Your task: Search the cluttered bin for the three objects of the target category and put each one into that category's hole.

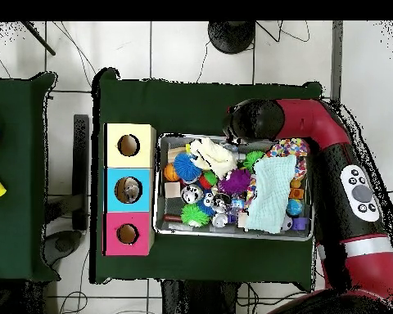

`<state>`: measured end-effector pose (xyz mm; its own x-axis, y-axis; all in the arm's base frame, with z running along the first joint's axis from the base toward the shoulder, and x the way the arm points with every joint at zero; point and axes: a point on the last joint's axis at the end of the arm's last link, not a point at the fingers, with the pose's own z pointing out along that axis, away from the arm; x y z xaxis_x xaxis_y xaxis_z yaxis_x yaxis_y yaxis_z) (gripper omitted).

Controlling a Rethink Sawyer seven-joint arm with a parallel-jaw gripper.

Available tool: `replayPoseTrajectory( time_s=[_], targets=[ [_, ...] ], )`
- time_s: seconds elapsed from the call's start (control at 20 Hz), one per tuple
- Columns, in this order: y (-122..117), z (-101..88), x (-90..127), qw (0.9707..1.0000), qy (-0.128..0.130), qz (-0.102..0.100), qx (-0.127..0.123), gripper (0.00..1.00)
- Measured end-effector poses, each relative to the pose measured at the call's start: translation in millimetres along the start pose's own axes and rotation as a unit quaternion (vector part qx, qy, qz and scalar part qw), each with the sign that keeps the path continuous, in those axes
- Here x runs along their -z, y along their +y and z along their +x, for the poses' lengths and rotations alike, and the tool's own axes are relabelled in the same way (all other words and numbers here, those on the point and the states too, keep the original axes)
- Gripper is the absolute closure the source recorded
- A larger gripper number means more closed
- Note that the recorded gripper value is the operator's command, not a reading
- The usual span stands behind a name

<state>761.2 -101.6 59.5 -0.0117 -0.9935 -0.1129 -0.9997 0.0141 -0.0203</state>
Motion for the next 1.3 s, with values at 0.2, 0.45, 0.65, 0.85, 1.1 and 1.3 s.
replayPoseTrajectory(
  time_s=[0.2,0.45,0.65,0.85,1.1,1.3],
  targets=[
    [3.8,6.1,-3.3,1.0000,0.005,-0.005,-0.003,0.00],
    [6.6,10.0,-6.3,0.9999,0.007,-0.008,-0.006,0.00],
    [8.4,11.8,-8.8,0.9999,0.008,-0.011,-0.007,0.00],
    [10.3,11.9,-12.8,0.9999,0.006,-0.014,-0.008,0.00],
    [13.2,9.4,-18.7,0.9998,0.001,-0.019,-0.009,0.00],
    [14.5,9.2,-20.2,0.9997,-0.002,-0.021,-0.010,0.00]
  ],
)
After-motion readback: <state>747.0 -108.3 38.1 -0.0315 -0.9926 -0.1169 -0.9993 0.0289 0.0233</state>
